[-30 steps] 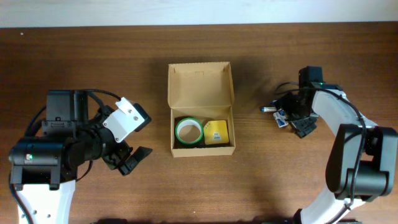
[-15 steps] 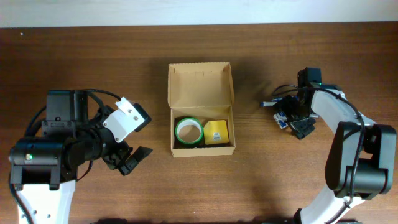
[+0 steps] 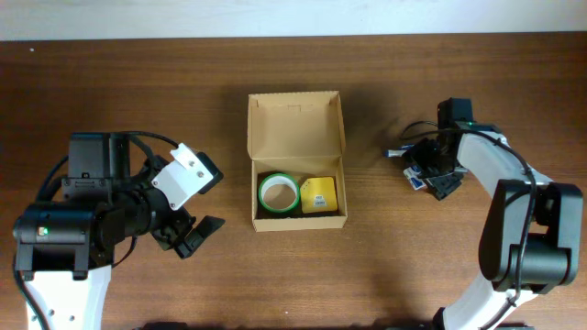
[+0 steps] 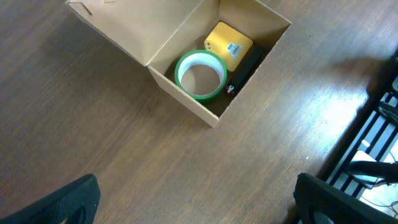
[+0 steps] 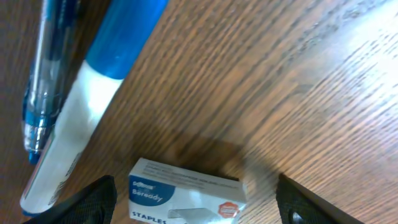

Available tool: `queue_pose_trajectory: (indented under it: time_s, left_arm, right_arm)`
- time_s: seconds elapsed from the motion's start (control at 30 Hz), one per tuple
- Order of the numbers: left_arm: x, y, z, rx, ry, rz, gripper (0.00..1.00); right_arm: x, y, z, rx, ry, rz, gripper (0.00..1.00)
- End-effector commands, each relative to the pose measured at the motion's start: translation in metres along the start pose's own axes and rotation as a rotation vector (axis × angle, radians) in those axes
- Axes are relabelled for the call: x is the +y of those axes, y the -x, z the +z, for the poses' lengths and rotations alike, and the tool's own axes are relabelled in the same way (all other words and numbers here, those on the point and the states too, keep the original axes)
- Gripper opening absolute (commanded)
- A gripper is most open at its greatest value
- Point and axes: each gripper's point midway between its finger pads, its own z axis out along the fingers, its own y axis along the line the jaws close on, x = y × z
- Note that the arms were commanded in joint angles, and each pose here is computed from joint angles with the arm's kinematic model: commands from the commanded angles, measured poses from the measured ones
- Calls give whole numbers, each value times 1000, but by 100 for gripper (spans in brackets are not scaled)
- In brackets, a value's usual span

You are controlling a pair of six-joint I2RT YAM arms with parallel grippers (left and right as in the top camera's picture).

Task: Pack container
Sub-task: 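Lower the right gripper toward the small staples box, then close the right gripper on the small staples box and lift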

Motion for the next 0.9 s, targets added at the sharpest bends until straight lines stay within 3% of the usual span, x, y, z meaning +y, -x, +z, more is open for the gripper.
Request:
queue_pose_trajectory:
  time_s: [0.0,0.6,0.87]
  left_arm:
    - [0,6,-5,-25,3,17,100]
    - [0,6,-5,-25,3,17,99]
    - [0,6,-5,-25,3,17,100]
  right_arm:
    - [0,-6,7,8,-14,-16,83]
    - [-2,-10,18,34,-28,-15,84]
    - [-4,-12,18,42,-37,-16,65]
